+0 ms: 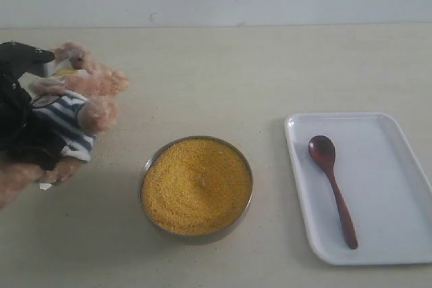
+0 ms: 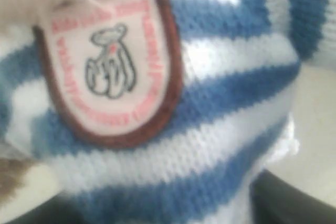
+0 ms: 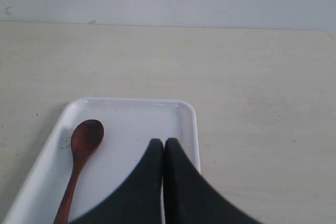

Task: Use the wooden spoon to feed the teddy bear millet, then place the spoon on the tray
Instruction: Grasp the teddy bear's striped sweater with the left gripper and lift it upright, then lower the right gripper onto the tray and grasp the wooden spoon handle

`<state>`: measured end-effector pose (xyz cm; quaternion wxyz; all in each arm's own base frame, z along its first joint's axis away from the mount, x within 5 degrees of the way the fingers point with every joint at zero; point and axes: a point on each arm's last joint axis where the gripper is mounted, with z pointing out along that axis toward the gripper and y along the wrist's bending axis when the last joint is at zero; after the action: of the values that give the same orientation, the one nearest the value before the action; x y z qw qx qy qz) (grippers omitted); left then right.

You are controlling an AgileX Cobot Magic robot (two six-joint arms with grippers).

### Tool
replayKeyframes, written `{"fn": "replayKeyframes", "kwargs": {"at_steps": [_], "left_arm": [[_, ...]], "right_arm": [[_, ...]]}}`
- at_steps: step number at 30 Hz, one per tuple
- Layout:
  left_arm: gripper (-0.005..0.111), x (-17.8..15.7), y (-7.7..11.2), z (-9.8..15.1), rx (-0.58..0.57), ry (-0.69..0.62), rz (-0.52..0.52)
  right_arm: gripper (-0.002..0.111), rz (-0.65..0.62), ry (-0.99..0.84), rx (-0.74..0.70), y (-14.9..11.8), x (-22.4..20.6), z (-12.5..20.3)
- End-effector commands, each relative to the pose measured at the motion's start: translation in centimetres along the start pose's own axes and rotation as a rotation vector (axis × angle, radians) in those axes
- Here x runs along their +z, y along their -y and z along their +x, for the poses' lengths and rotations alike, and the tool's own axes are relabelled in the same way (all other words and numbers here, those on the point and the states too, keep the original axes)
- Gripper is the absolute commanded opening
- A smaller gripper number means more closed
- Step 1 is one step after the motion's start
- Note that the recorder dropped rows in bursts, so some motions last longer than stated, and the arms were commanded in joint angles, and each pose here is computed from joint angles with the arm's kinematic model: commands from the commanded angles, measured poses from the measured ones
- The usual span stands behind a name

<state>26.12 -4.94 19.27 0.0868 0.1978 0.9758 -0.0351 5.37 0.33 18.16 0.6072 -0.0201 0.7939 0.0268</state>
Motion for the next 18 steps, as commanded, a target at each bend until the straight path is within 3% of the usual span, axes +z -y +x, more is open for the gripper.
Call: {"fn": "replayKeyframes", "kwargs": {"at_steps": [1, 3, 7, 18], "left_arm": [[0.004, -0.6, 1.7, 0.4, 0.27, 0.041, -0.114], [0.004, -0.2, 1.9, 0.9, 0.36, 0.038, -0.163], [0.004, 0.6, 2.4, 1.5, 0.429, 0.056, -0.187], [0.004, 0.8, 2.1, 2.5, 0.468, -0.049, -0.204]], "right_arm": [[0.0, 0.002, 0.013, 0.0, 0.0, 0.0, -0.1], [0.0, 0.002, 0.013, 0.0, 0.0, 0.0, -0.1], [0.0, -0.003, 0.012, -0.002, 0.0, 0.0, -0.1], [0.0, -0.011, 0.02, -0.01, -0.1, 0.0, -0.2]]}}
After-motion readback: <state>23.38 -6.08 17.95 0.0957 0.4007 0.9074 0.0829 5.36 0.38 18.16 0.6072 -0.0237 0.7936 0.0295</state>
